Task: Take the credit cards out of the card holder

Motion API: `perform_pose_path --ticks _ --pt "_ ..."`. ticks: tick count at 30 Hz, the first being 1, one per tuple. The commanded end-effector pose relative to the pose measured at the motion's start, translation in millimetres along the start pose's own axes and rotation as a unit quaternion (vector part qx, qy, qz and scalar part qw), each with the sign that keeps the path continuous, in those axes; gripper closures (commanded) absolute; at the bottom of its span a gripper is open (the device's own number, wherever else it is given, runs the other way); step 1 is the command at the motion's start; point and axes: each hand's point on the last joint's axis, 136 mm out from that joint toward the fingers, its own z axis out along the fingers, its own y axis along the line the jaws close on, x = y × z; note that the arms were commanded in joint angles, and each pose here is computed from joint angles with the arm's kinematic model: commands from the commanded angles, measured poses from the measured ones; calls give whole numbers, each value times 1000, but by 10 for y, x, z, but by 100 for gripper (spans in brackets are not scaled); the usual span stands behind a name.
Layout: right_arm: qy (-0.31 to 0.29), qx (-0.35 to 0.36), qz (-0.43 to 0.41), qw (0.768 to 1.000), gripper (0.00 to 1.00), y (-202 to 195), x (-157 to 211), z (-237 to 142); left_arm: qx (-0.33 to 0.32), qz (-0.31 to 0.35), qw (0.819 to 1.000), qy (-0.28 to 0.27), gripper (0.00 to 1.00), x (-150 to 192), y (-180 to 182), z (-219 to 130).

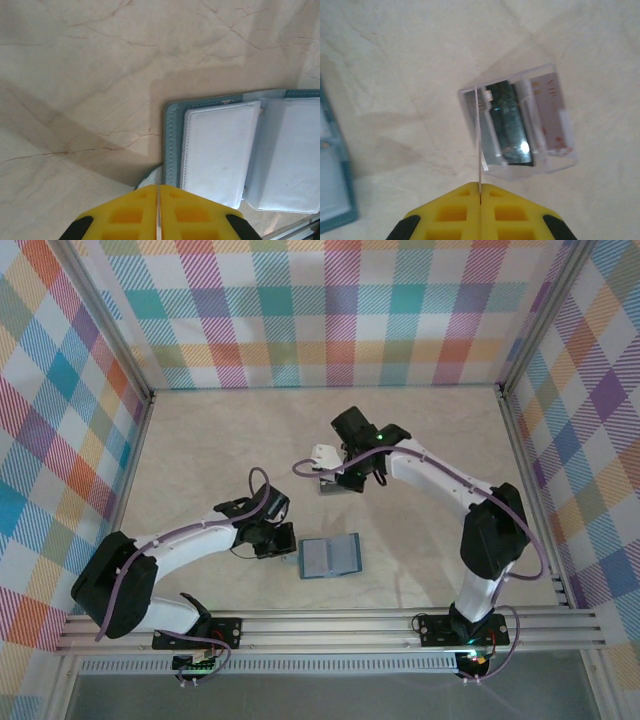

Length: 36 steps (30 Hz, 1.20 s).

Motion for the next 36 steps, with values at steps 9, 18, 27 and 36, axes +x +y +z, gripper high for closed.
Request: perform_pose_path --ticks 9,18,27,36 --pt "32 7 -107 994 100 -478 -94 180 -3 -7 1000 7 90 42 81 -9" --pt "42 -24 -104 993 100 -530 -29 464 -9 -10 1000 15 90 38 112 57" --pt "55 -23 -102 993 87 -613 -28 642 -8 -12 1000 17 90 24 116 72" --pt "24 96 -74 992 66 -1094 -267 323 -8 -13 1000 18 90 17 117 70"
